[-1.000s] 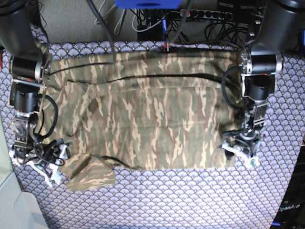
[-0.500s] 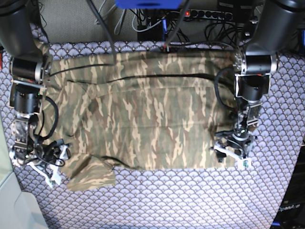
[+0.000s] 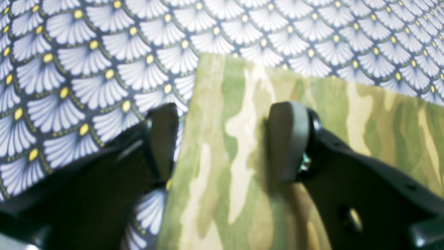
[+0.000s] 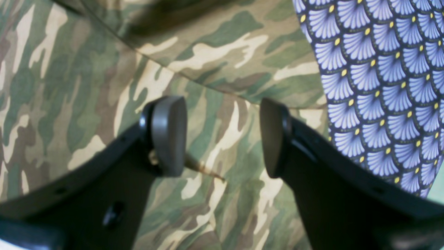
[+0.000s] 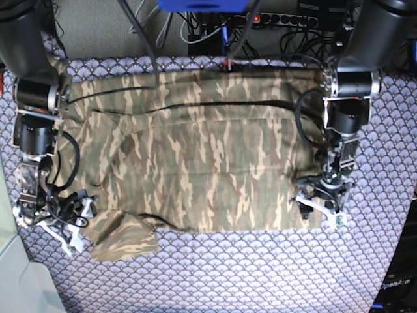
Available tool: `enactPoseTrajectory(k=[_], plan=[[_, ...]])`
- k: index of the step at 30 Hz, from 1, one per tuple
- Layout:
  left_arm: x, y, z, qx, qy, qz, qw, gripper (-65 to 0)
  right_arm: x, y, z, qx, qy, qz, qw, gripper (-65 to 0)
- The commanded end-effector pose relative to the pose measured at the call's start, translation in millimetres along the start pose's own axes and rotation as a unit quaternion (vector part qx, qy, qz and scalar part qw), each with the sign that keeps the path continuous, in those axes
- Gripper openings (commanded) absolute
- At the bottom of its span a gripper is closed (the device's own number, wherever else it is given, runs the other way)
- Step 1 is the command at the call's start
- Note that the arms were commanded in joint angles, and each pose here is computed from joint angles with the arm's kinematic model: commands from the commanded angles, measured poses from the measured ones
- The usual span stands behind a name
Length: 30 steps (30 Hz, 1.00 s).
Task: Fold the T-shirt properly
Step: 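Grasp the hem corners of the shirt with both grippers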
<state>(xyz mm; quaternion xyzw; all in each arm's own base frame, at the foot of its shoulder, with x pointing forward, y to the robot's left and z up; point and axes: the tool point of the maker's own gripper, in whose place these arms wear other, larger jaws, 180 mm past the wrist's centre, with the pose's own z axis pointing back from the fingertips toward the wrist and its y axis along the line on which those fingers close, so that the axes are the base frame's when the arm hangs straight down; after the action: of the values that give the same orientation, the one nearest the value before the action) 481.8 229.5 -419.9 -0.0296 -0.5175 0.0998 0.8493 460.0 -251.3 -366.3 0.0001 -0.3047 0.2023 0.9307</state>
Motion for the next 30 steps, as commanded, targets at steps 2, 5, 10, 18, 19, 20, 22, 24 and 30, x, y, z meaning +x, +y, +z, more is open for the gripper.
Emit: enactPoseTrajectory(k=[2, 5, 10, 18, 19, 20, 22, 24, 30], plan=[[11.3, -3.8, -2.3, -0.004, -0.009, 0.005, 1.000, -24.8, 24.9, -13.9, 11.9, -0.015, -0.033, 0.000, 0.9994, -30.2], [1.3, -1.5, 0.1, -0.002, -0.001, 0.004, 1.000, -24.8, 24.9, -13.9, 11.9, -0.015, -0.033, 0.000, 0.9994, -30.2], [-5.4, -1.0, 1.6, -0.002, 0.004, 0.005, 1.000, -26.5, 26.5, -14.2, 12.2, -0.015, -0.036, 0.000, 0.9992, -30.2], [-10.1, -12.1, 0.9, -0.010, 0.008, 0.010, 1.000, -59.1, 25.4, -15.6, 12.7, -0.017, -0.034, 0.001, 0.9993, -30.2], [-10.4, -12.1, 0.9, -0.010, 0.009, 0.010, 1.000, -62.9, 25.1, -16.4, 13.0, -0.018, -0.033, 0.001, 0.9993, -30.2], [-10.4, -12.1, 0.9, -0.010, 0.009, 0.010, 1.000, -65.0, 25.0, -17.2, 13.4, -0.018, -0.034, 0.001, 0.9993, -30.2], [-7.4, -12.8, 0.7, -0.011, 0.005, 0.009, 1.000, -63.8, 27.4, -19.4, 14.8, -0.021, -0.037, 0.000, 0.9991, -30.2], [-5.6, -14.2, 0.5, -0.012, 0.003, 0.009, 1.000, -64.0, 30.1, -21.4, 16.5, -0.023, -0.041, 0.000, 0.9989, -30.2], [1.1, -19.3, 0.5, -0.019, 0.016, 0.004, 1.000, -64.2, 56.2, -27.2, 28.0, -0.034, -0.082, 0.007, 0.9960, -30.2]])
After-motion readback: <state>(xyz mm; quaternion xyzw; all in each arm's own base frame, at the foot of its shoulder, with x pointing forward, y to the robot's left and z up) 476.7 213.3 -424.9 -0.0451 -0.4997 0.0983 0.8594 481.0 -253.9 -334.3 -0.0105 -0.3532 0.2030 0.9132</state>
